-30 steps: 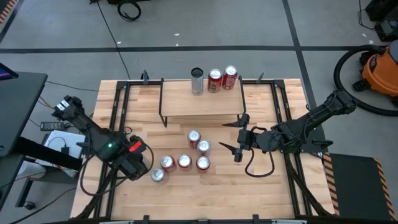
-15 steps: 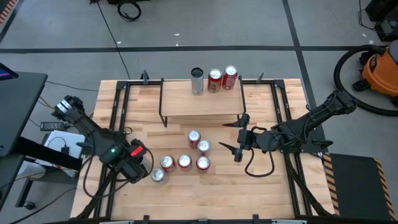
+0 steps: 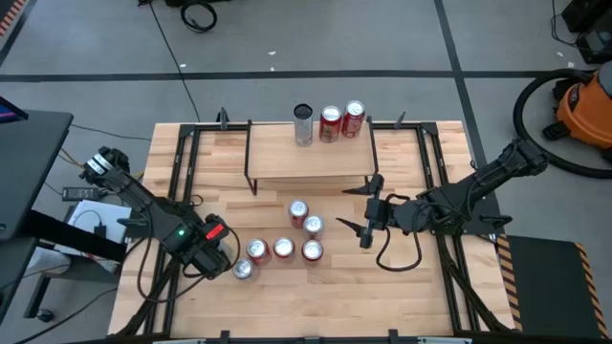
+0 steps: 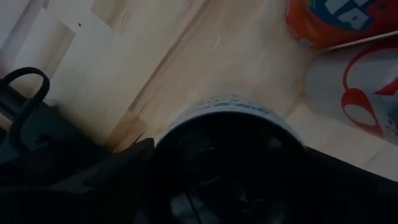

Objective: Place canned beverage on shelf
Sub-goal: Put the black soda can on the shelf aligned with the other black soda can

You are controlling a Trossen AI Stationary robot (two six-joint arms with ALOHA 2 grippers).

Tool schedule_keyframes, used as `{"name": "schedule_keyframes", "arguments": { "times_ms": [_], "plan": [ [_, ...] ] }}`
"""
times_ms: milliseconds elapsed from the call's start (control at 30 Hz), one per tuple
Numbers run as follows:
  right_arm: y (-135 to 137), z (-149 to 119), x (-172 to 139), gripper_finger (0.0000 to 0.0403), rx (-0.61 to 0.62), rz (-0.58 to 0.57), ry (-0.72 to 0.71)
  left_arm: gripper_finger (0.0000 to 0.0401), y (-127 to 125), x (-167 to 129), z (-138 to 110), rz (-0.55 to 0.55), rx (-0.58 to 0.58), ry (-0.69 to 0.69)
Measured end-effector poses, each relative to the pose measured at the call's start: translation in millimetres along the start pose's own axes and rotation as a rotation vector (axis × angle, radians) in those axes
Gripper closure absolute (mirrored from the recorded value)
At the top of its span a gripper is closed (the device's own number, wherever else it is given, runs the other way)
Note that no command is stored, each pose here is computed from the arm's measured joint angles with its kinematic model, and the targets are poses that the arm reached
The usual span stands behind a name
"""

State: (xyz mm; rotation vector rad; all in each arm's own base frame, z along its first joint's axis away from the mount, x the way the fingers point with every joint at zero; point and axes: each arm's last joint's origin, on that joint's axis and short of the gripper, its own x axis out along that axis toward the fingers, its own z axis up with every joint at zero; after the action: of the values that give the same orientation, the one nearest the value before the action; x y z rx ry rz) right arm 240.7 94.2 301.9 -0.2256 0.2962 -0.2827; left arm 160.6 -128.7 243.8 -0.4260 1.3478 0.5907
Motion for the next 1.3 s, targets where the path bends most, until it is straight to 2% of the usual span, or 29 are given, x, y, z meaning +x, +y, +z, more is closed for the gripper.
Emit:
{"name": "schedule_keyframes", "arguments": {
  "times_ms": [300,533,700,933,1300],
  "plan": [
    [0,0,0,0.0055,0.000,0.000,0.000,0.0133,-1,-1,2,-0.003,0.027,-0.036],
    [-1,0,1,0.0055,0.001,-0.004,0.001,0.0142,1,-16,18,-0.004,0.076,-0.040],
    [-3,0,2,0.0055,0.003,-0.012,0.004,0.0142,12,-39,40,0.032,0.111,-0.035],
    [-3,-2,3,0.0055,-0.006,-0.016,0.016,0.0142,24,-75,81,-0.044,0.129,-0.113],
    [-9,-7,6,0.0055,-0.003,-0.038,0.063,0.0142,28,-96,159,-0.023,0.277,-0.189]
  ]
}}
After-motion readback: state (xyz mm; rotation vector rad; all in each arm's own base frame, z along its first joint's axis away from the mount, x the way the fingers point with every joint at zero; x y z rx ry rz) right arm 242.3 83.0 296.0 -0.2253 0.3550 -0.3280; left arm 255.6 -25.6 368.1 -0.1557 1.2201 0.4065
